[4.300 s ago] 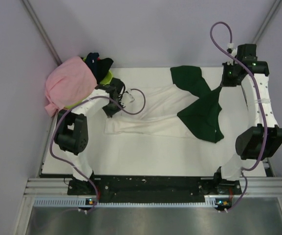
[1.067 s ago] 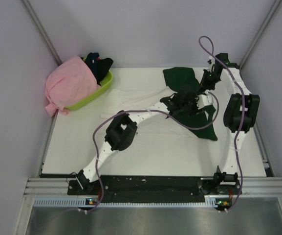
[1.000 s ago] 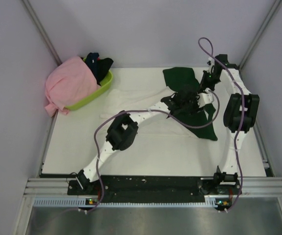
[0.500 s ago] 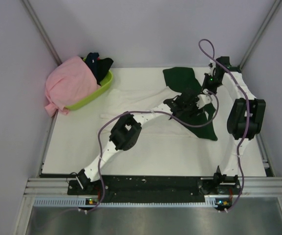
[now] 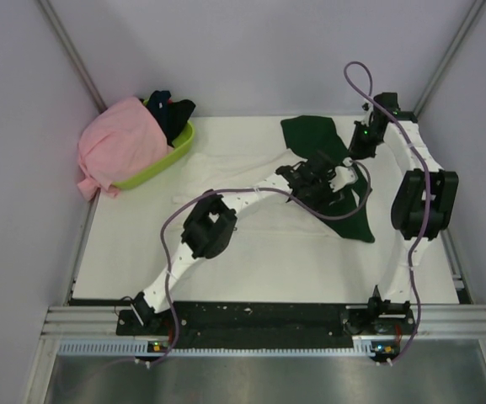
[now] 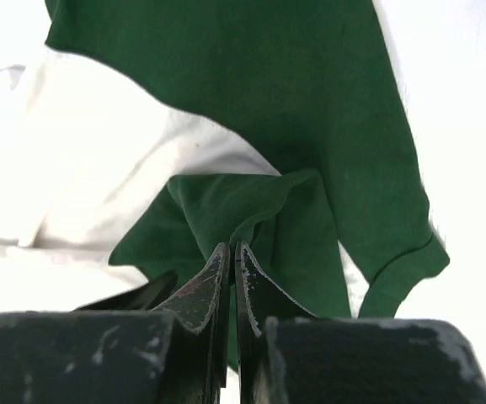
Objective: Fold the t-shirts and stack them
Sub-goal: Fold the flattened tshirt in 1/3 of the way
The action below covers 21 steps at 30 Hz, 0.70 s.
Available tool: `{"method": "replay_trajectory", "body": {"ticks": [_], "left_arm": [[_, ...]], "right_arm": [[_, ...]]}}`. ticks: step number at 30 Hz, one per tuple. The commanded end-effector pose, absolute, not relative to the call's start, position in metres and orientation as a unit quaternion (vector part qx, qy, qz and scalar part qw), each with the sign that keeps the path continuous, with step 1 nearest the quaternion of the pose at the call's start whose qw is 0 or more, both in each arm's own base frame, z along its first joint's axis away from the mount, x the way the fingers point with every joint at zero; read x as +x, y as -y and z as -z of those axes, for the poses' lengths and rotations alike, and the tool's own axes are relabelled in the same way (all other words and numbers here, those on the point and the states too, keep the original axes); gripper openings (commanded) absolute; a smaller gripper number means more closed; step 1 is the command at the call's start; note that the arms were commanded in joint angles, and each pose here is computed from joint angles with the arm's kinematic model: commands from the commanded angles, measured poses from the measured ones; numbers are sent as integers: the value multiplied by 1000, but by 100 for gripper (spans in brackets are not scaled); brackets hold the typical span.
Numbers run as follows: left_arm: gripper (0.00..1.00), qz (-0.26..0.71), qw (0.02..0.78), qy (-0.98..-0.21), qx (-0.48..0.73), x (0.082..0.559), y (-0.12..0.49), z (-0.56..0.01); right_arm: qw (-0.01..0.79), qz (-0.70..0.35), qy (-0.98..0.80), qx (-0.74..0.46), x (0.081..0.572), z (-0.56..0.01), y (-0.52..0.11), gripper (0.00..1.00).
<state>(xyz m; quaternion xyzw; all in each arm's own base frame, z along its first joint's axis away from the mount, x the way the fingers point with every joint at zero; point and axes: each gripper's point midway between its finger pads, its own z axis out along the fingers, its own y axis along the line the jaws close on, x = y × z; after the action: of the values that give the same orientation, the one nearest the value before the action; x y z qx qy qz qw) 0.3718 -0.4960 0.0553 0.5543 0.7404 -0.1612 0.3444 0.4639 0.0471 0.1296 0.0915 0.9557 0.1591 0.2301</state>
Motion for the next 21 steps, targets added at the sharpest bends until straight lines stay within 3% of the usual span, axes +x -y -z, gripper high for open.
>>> {"method": "replay_trajectory", "body": {"ticks": [1,15,17,21], "left_arm": [[70,147,393,-712,562,381,493,-109],[73,116,367,-739,553,375,424,-138],[73,108,362,-743,552,375,412,-141],[75,87,344,-760,545,379,380,-145]], "right_arm": [[257,-152,-950,91,490,-135,-47,0],[258,-115,-954,100,556,-74,-33,6],[255,-124,-954,98,560,-68,-36,12],[280,-126,-947,97,577,-78,-36,37]]}}
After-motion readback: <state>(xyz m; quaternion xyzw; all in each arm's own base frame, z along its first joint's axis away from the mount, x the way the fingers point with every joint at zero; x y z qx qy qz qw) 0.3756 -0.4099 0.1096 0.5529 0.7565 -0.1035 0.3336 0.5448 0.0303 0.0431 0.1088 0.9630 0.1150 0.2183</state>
